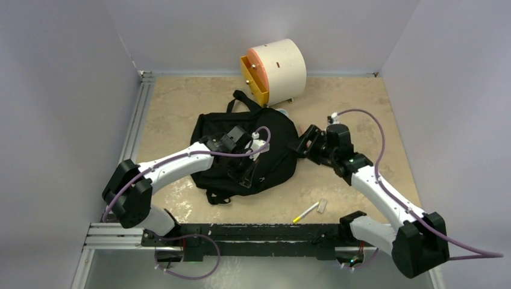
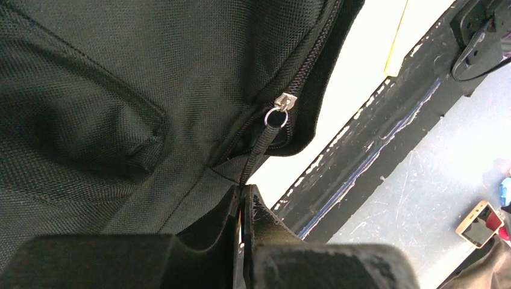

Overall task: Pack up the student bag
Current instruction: Zip the student bag at the center of the board.

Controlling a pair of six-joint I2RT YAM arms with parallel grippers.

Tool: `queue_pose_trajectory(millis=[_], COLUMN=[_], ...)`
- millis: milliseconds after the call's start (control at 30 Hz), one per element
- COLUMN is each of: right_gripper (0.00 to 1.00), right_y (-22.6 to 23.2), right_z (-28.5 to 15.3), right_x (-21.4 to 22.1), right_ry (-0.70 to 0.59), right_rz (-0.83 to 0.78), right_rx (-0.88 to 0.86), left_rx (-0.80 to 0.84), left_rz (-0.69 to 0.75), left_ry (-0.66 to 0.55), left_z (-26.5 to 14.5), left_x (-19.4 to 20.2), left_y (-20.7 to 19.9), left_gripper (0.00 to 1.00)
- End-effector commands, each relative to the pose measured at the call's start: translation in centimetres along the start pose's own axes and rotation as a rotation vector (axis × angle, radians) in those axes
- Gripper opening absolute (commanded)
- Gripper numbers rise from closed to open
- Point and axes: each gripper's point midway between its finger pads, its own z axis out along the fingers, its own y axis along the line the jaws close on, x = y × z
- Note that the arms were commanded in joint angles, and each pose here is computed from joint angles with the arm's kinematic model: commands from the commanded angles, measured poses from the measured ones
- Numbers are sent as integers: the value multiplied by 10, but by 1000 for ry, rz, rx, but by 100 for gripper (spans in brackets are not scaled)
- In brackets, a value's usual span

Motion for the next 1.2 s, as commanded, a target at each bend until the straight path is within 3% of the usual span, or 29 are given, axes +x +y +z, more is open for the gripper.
queue_pose_trajectory(millis=[0,133,433,733,867,1167], right_gripper=[74,75,69,67,68,68], right_y=[35,41,29,29,30,30], right_z=[-9,0,19,17,16,13], right_x=[41,68,76,79,78,77], right_ry=[87,139,145,149,143,137], right_rz=[93,124,123,125,126,135], right_rx=[-58,-21,20,1,-3,-7], left_rx=[49,26,-52,21,75,130], left_rz=[64,48,56,199,239,238], left_ry=[-67,-49,-113,-265,-218,-117], left_z=[-9,-6,-19,-31,-19,10], left_x=[-21,-18,-29,-74,-75,-56], left_y=[-11,-6,3,-17,-21,-17], left_gripper=[0,2,40,46,53,55])
